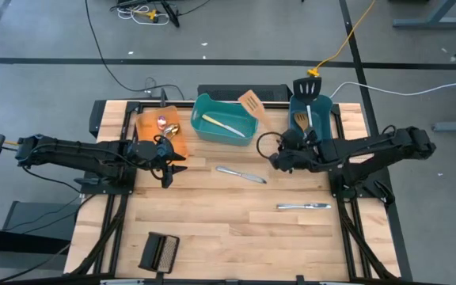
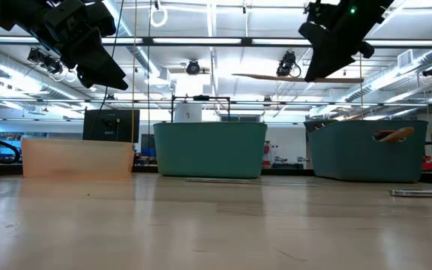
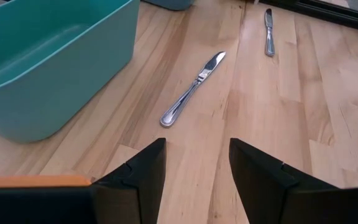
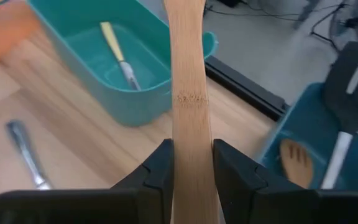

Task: Pick & Place Kitchen Items
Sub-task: Put the brown spatula into the blue bin, then put the silver knife into the green bin

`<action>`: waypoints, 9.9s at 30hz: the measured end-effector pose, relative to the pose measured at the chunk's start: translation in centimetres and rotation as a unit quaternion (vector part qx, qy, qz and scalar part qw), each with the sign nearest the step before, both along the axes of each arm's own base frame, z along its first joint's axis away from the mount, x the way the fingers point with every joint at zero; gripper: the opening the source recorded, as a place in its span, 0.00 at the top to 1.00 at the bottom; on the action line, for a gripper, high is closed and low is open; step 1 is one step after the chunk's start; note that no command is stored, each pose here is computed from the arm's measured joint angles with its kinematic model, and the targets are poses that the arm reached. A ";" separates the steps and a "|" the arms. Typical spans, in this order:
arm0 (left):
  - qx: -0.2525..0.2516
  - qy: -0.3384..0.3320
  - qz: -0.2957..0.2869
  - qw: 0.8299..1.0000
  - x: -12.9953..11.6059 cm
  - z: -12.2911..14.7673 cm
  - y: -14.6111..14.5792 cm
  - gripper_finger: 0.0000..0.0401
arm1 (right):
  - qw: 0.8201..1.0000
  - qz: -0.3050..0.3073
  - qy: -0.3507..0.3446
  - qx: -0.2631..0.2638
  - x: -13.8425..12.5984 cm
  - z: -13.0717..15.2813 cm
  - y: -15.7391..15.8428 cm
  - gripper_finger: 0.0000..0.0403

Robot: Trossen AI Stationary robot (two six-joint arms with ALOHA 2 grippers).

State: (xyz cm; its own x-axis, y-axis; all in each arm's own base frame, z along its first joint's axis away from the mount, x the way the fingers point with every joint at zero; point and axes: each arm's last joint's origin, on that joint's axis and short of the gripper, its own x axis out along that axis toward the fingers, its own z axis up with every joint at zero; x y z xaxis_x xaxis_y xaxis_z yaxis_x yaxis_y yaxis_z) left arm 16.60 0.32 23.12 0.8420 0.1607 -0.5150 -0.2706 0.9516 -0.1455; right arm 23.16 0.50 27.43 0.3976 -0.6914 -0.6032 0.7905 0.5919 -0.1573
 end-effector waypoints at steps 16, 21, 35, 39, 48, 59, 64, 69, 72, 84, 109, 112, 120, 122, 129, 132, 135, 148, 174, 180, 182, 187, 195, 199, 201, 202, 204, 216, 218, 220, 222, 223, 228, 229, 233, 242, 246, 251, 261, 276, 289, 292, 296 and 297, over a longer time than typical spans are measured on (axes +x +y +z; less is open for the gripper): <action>0.000 0.000 0.000 1.000 0.0 0.0 0.0 0.55 | 0.997 -0.067 0.025 -0.018 -2.7 1.4 -3.5 0.76; 0.000 0.001 0.000 1.000 0.0 0.0 0.0 0.55 | 0.996 -0.089 0.012 -0.021 -4.6 0.9 -4.2 0.76; 0.000 0.000 0.000 1.000 0.0 0.0 0.0 0.55 | 0.982 -0.157 -0.095 -0.030 -9.8 -2.9 -5.6 0.76; 0.000 0.000 0.000 1.000 0.0 0.0 0.0 0.55 | 0.975 -0.183 -0.122 -0.037 -10.6 -4.1 -6.1 0.76; 0.000 0.000 0.000 1.000 0.0 0.0 0.0 0.55 | 0.964 -0.215 -0.149 -0.044 -11.0 -6.3 -7.2 0.76; 0.000 0.000 0.000 1.000 0.0 0.0 0.0 0.55 | 0.956 -0.231 -0.178 -0.033 -11.4 -9.1 -8.1 0.76; -0.001 0.000 0.000 1.000 0.0 0.0 0.0 0.55 | 0.953 -0.230 -0.197 -0.024 -11.6 -10.3 -8.3 0.76; -0.001 0.000 0.001 1.000 0.0 0.0 0.0 0.55 | 0.951 -0.228 -0.206 -0.018 -11.6 -10.6 -8.5 0.76; -0.001 0.000 0.001 1.000 0.0 0.0 0.0 0.55 | 0.951 -0.232 -0.205 -0.020 -11.7 -10.7 -8.6 0.76; -0.001 0.000 0.001 1.000 0.0 0.0 0.0 0.55 | 0.949 -0.243 -0.203 -0.018 -11.9 -10.7 -8.9 0.76; -0.001 0.000 0.001 1.000 0.0 0.0 0.0 0.55 | 0.948 -0.245 -0.202 -0.035 -11.8 -10.6 -9.0 0.69; 0.000 0.000 0.001 1.000 0.0 0.0 0.0 0.55 | 0.948 -0.246 -0.201 -0.036 -11.8 -10.6 -9.0 0.67; 0.000 0.000 0.000 1.000 0.0 0.0 0.0 0.55 | 0.946 -0.250 -0.202 -0.049 -11.7 -10.4 -9.1 0.55; 0.000 0.000 0.000 1.000 0.0 0.0 0.0 0.55 | 0.945 -0.249 -0.206 -0.049 -11.7 -10.4 -9.1 0.52; -0.001 0.000 0.001 1.000 0.0 0.0 0.0 0.55 | 0.948 -0.239 -0.209 -0.030 -11.5 -10.6 -9.1 0.46; 0.000 0.000 0.001 1.000 0.0 0.0 0.0 0.55 | 0.946 -0.254 -0.194 -0.045 -11.5 -10.8 -9.2 0.46; -0.001 0.000 0.001 1.000 0.0 0.0 0.0 0.55 | 0.946 -0.252 -0.200 -0.036 -11.3 -10.9 -9.5 0.46; 0.000 -0.001 0.001 1.000 0.0 0.0 0.0 0.55 | 0.954 -0.166 -0.251 -0.003 -9.0 -11.3 -11.3 0.53; 0.023 -0.053 -0.012 0.998 1.2 0.7 0.0 0.55 | 0.954 -0.092 -0.283 -0.030 -8.8 -9.6 -11.1 0.63; 0.049 -0.042 -0.027 0.998 2.7 -0.1 0.0 0.55 | 0.951 -0.056 -0.302 -0.021 -8.9 -9.0 -10.8 0.65; 0.058 -0.030 -0.032 0.997 3.4 -0.7 0.0 0.55 | 0.950 -0.042 -0.308 -0.015 -8.9 -8.9 -10.7 0.65; 0.077 -0.013 -0.062 0.995 5.1 -2.1 -0.1 0.55 | 0.944 -0.005 -0.329 -0.006 -8.9 -8.3 -10.4 0.65; 0.119 -0.021 -0.113 0.986 7.2 -3.5 -0.3 0.55 | 0.931 0.049 -0.362 0.004 -9.1 -7.4 -9.9 0.65; 0.143 -0.022 -0.125 0.982 7.8 -4.1 -0.3 0.55 | 0.920 0.080 -0.385 0.005 -9.1 -6.8 -9.7 0.65; 0.149 -0.026 -0.137 0.979 8.2 -4.4 -0.4 0.55 | 0.912 0.095 -0.398 0.008 -8.9 -6.5 -9.6 0.65; 0.152 -0.029 -0.144 0.977 8.4 -4.5 -0.4 0.55 | 0.909 0.101 -0.404 0.009 -8.9 -6.4 -9.5 0.65; 0.152 -0.034 -0.155 0.976 8.8 -4.9 -0.5 0.55 | 0.903 0.118 -0.414 0.008 -8.7 -6.2 -9.3 0.65; 0.142 -0.061 -0.165 0.974 10.9 -7.6 1.8 0.55 | 0.879 0.168 -0.447 0.002 -8.0 -5.3 -8.0 0.65; 0.138 -0.062 -0.165 0.974 11.3 -7.8 2.3 0.55 | 0.876 0.172 -0.450 -0.002 -8.0 -5.1 -7.8 0.65; 0.134 -0.063 -0.169 0.974 11.7 -8.0 2.6 0.55 | 0.875 0.172 -0.452 -0.004 -7.9 -5.1 -7.7 0.65; 0.135 -0.058 -0.170 0.975 12.2 -8.3 2.9 0.55 | 0.874 0.177 -0.451 -0.008 -7.9 -5.0 -7.6 0.65; 0.139 -0.053 -0.172 0.974 12.4 -8.5 3.0 0.55 | 0.873 0.179 -0.452 -0.011 -7.8 -5.0 -7.6 0.65; 0.148 -0.039 -0.180 0.972 13.8 -9.3 3.2 0.55 | 0.873 0.180 -0.452 -0.013 -7.8 -4.9 -7.4 0.65; 0.146 -0.036 -0.181 0.972 14.0 -9.6 3.2 0.55 | 0.873 0.180 -0.452 -0.013 -7.7 -4.9 -7.3 0.65; 0.146 -0.023 -0.185 0.972 14.8 -10.4 3.3 0.55 | 0.873 0.185 -0.451 -0.012 -7.7 -4.9 -7.2 0.65; 0.140 -0.008 -0.189 0.972 15.4 -11.7 4.5 0.55 | 0.874 0.190 -0.447 -0.018 -7.7 -4.9 -7.1 0.65; 0.133 -0.015 -0.192 0.972 15.4 -11.7 5.1 0.55 | 0.874 0.191 -0.446 -0.020 -7.6 -4.9 -7.1 0.65; 0.127 -0.018 -0.196 0.972 15.3 -11.7 5.5 0.55 | 0.874 0.191 -0.446 -0.021 -7.6 -4.9 -7.1 0.65; 0.124 -0.021 -0.198 0.972 15.2 -11.7 5.7 0.55 | 0.877 0.190 -0.441 -0.030 -7.7 -4.9 -7.1 0.65; 0.112 -0.027 -0.197 0.974 15.2 -11.6 5.9 0.55 | 0.877 0.190 -0.441 -0.030 -7.7 -4.9 -7.1 0.65; 0.092 -0.038 -0.200 0.975 15.7 -13.7 5.9 0.55 | 0.876 0.192 -0.442 -0.030 -7.7 -4.9 -7.1 0.65; 0.093 -0.044 -0.201 0.974 15.9 -14.3 5.9 0.55 | 0.876 0.192 -0.442 -0.030 -7.7 -4.9 -7.1 0.65; 0.093 -0.042 -0.202 0.974 15.9 -14.9 5.9 0.55 | 0.876 0.192 -0.442 -0.030 -7.7 -4.9 -7.1 0.65; 0.091 -0.038 -0.202 0.974 15.9 -15.2 5.9 0.55 | 0.876 0.191 -0.443 -0.030 -7.7 -4.9 -7.1 0.65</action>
State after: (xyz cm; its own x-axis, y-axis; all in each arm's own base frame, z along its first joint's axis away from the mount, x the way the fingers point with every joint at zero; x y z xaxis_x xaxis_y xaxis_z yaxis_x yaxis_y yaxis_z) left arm 32.52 6.22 7.94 0.8897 -0.1087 -0.4433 0.1362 0.9902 0.0305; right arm 15.50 -6.64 22.55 0.9005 -0.4252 0.0915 0.3640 0.8519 0.3764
